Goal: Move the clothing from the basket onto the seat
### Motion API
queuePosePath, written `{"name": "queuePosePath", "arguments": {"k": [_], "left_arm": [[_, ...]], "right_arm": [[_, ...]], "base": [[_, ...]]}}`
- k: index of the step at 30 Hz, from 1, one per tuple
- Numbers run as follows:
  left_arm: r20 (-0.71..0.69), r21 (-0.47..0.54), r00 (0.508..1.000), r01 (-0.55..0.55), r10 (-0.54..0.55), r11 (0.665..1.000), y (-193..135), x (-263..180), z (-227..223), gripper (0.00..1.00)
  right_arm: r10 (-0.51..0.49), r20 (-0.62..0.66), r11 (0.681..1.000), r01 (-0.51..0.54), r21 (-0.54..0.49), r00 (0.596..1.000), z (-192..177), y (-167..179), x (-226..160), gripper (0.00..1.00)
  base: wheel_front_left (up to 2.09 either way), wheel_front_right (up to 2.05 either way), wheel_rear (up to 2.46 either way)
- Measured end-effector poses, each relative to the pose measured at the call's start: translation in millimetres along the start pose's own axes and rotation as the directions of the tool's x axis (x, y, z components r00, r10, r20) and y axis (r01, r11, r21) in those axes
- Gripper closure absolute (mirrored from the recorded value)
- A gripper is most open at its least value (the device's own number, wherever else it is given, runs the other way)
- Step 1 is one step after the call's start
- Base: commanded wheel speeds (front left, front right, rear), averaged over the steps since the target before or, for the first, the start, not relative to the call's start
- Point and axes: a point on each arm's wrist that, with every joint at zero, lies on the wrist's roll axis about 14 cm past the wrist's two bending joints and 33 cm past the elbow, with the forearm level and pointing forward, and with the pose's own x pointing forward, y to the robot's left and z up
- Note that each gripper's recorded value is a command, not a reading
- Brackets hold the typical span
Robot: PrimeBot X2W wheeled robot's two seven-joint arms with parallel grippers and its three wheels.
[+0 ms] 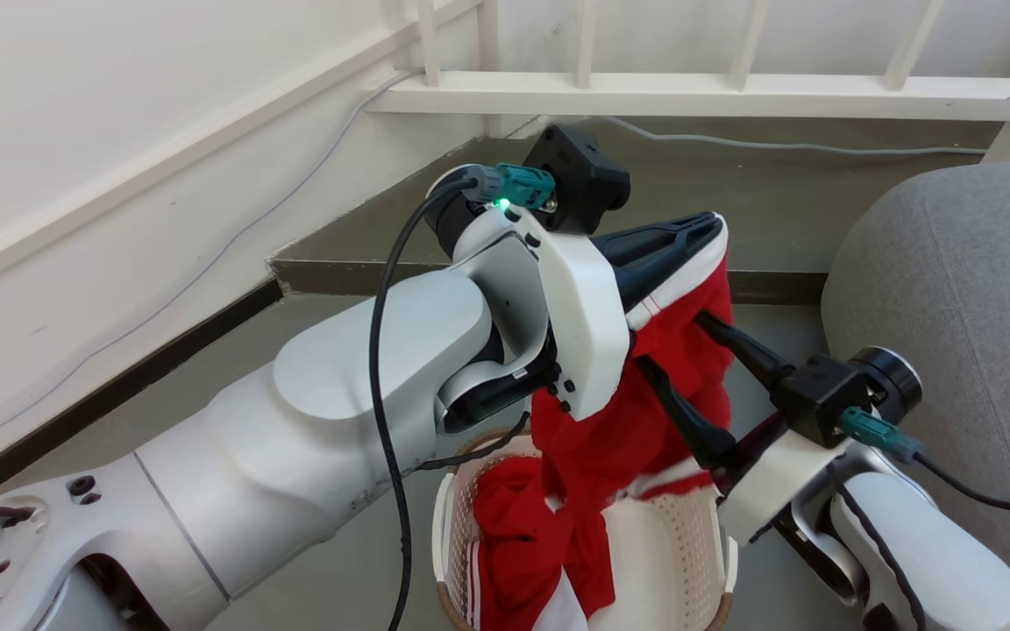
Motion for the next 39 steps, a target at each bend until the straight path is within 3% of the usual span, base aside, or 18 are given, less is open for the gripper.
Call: {"name": "queuePosePath", "arguments": {"k": [11, 12, 13, 14, 15, 16, 26, 27, 28, 29, 39], "left_arm": [[0.018, 0.005, 0.999, 0.031, -0.031, 0.999, -18, 0, 8, 1.0], [0.022, 0.002, 0.999, 0.033, -0.033, 0.999, -18, 0, 8, 1.0], [0.021, 0.0, 0.999, 0.035, -0.035, 0.999, -19, 0, 8, 1.0], [0.019, 0.0, 0.999, 0.037, -0.037, 0.999, -20, 0, 7, 1.0], [0.016, -0.001, 0.999, 0.038, -0.038, 0.999, -20, 0, 6, 1.0], [0.015, -0.003, 0.999, 0.039, -0.039, 0.999, -21, 0, 5, 1.0], [0.027, -0.01, 0.999, 0.029, -0.029, 1.0, -14, 2, 2, 1.0], [0.031, -0.011, 0.999, 0.026, -0.026, 1.0, -12, 2, 1, 0.76], [0.033, -0.011, 0.999, 0.024, -0.023, 1.0, -11, 2, 1, 0.29], [0.039, -0.012, 0.999, 0.022, -0.021, 1.0, -10, 2, 2, 0.0], [0.065, -0.005, 0.997, 0.031, -0.03, 1.0, -9, 10, -1, 0.0]], "right_arm": [[0.014, -0.003, 1.0, -0.014, 0.01, 1.0, 1, 13, 19, 0.02], [0.016, 0.0, 1.0, -0.016, 0.011, 1.0, 3, 14, 21, 0.15], [0.019, 0.004, 1.0, -0.019, 0.013, 1.0, 4, 15, 23, 0.5], [0.02, 0.006, 1.0, -0.02, 0.014, 1.0, 5, 15, 25, 0.64], [0.022, 0.007, 1.0, -0.022, 0.015, 1.0, 5, 16, 26, 0.91], [0.022, 0.007, 1.0, -0.022, 0.016, 1.0, 5, 16, 27, 1.0], [0.013, 0.013, 0.999, -0.014, 0.033, 1.0, 6, 11, 23, 1.0], [0.013, 0.016, 0.999, -0.013, 0.029, 1.0, 7, 10, 22, 1.0], [0.012, 0.019, 1.0, -0.013, 0.028, 1.0, 8, 9, 21, 1.0], [0.011, 0.023, 0.999, -0.011, 0.03, 1.0, 10, 8, 21, 1.0], [-0.005, 0.053, 1.0, 0.004, 0.028, 0.999, 20, -2, 11, 1.0]], "base": [[0.0, 0.0, 0.0], [0.0, 0.0, 0.0], [0.0, 0.0, 0.0], [0.0, 0.0, 0.0], [0.0, 0.0, 0.0], [0.0, 0.0, 0.0], [0.0, 0.0, 0.0], [0.0, 0.0, 0.0], [0.0, 0.0, 0.0], [0.0, 0.0, 0.0], [0.0, 0.0, 0.0]]}}
